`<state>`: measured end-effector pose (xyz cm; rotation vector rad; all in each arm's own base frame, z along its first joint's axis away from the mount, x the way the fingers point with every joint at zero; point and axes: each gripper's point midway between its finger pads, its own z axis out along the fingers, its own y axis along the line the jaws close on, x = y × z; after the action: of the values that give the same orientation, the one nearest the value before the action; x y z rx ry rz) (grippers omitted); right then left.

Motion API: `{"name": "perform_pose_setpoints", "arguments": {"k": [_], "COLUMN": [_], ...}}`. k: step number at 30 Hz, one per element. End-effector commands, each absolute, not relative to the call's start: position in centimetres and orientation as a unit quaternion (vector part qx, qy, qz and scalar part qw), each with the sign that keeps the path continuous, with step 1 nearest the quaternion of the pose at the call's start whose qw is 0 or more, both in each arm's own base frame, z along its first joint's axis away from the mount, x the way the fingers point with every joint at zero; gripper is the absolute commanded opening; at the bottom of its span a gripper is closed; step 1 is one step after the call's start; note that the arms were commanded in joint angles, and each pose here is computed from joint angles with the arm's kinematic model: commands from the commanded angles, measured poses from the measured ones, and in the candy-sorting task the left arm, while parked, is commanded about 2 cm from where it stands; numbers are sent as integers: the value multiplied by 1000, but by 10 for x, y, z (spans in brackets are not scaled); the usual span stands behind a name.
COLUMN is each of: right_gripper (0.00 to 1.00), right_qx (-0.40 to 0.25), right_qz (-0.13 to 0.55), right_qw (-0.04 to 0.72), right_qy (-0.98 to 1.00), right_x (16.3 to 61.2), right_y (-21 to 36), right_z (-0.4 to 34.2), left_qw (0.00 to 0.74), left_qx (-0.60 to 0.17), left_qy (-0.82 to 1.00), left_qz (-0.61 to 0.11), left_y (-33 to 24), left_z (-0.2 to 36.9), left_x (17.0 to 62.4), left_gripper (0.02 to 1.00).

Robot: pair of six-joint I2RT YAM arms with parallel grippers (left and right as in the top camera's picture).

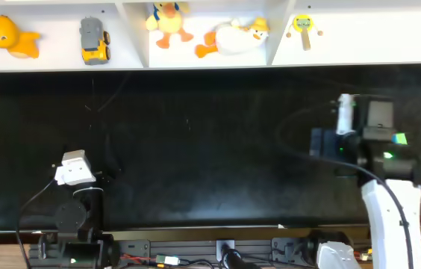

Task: Store Toys

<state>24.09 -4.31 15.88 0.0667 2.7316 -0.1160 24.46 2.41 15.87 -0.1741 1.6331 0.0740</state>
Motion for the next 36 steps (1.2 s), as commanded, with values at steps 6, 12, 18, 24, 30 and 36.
{"name": "perform_pose_setpoints", "arguments": {"k": [6, 12, 18, 24, 30, 36], "right_gripper": [1000, 998, 998, 998, 993, 998], "right_qx": [-10, -16, -14, -8, -9, 24], "right_qz": [-57, -55, -36, -41, -67, -118], "right_qw": [195, 197, 165, 162, 161, 182], "right_qy": [979, 979, 986, 986, 985, 976], "right_x": [212, 197, 173, 155, 141, 137], "right_y": [-102, -122, -134, -150, -170, -209], "right_z": [160, 159, 148, 146, 148, 152], "left_qw": [683, 683, 683, 683, 683, 683], "left_qx": [-76, -76, -76, -76, -76, -76], "left_qy": [725, 725, 725, 725, 725, 725], "left_qz": [46, 46, 46, 46, 46, 46], "left_y": [27, 27, 27, 27, 27, 27], "left_z": [160, 160, 160, 160, 160, 160], "left_x": [244, 244, 244, 244, 244, 244], "left_gripper": [998, 998, 998, 998, 998, 998]}}
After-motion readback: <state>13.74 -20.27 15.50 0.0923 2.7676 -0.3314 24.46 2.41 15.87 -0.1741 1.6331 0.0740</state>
